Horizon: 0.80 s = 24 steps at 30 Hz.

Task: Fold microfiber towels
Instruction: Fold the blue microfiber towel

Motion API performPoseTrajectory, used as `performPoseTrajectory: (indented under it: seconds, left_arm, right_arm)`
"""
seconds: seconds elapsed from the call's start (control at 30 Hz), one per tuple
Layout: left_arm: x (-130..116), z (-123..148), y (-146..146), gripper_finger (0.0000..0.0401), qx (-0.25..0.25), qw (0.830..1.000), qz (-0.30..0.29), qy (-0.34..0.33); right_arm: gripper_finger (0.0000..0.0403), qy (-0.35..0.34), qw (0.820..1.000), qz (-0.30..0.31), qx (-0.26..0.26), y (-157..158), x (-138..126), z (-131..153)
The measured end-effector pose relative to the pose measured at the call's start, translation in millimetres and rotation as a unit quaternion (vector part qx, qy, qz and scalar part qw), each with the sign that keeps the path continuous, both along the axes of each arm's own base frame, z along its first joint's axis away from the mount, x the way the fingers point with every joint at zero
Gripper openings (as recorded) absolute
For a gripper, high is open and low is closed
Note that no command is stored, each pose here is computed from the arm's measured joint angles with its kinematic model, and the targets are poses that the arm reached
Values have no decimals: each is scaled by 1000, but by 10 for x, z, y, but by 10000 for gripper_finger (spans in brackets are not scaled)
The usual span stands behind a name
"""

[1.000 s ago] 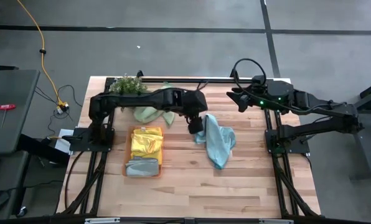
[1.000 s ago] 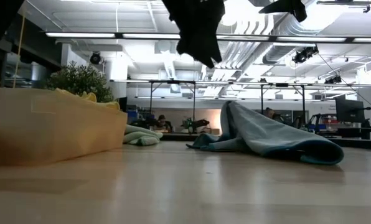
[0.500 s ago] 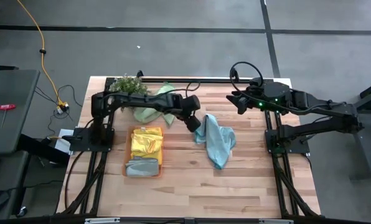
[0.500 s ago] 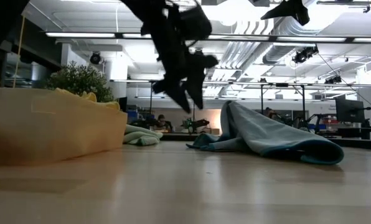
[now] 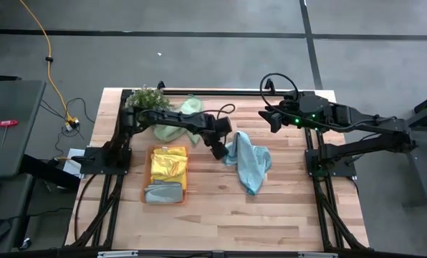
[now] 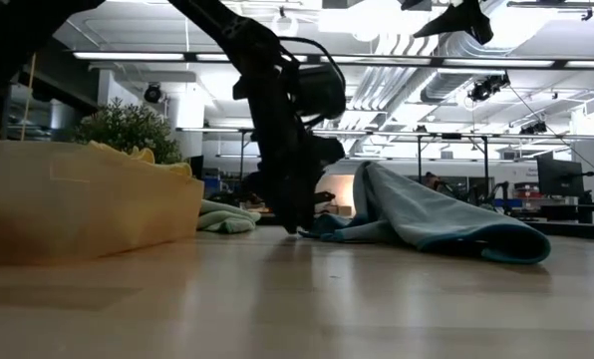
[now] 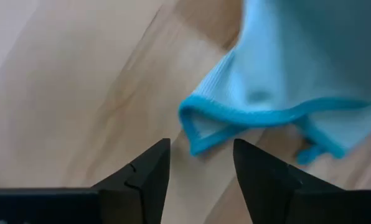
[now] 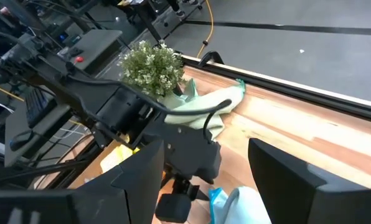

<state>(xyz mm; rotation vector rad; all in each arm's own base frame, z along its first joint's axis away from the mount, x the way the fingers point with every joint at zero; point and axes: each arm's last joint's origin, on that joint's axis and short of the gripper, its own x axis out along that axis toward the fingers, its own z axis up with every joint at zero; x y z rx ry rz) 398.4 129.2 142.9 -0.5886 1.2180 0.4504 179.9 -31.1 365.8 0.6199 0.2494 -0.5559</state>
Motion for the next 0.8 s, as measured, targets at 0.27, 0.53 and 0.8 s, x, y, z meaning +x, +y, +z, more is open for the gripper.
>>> performPoseTrajectory:
  seconds: [0.27,0.53,0.8]
  left_arm:
    - [36,-87,-74,126,42,998,-31,24]
    - [34,7,-191,10,54,995,-84,25]
    - [-125,1174,-256,1,59,987,-104,-107]
  right_arm:
    - [226,2,1000,-7,-3,-6,4,-3]
    - [226,2,1000,-7,-3,-7,4,-3]
    - [226,4,1000,-5,-6,-7,4,-4]
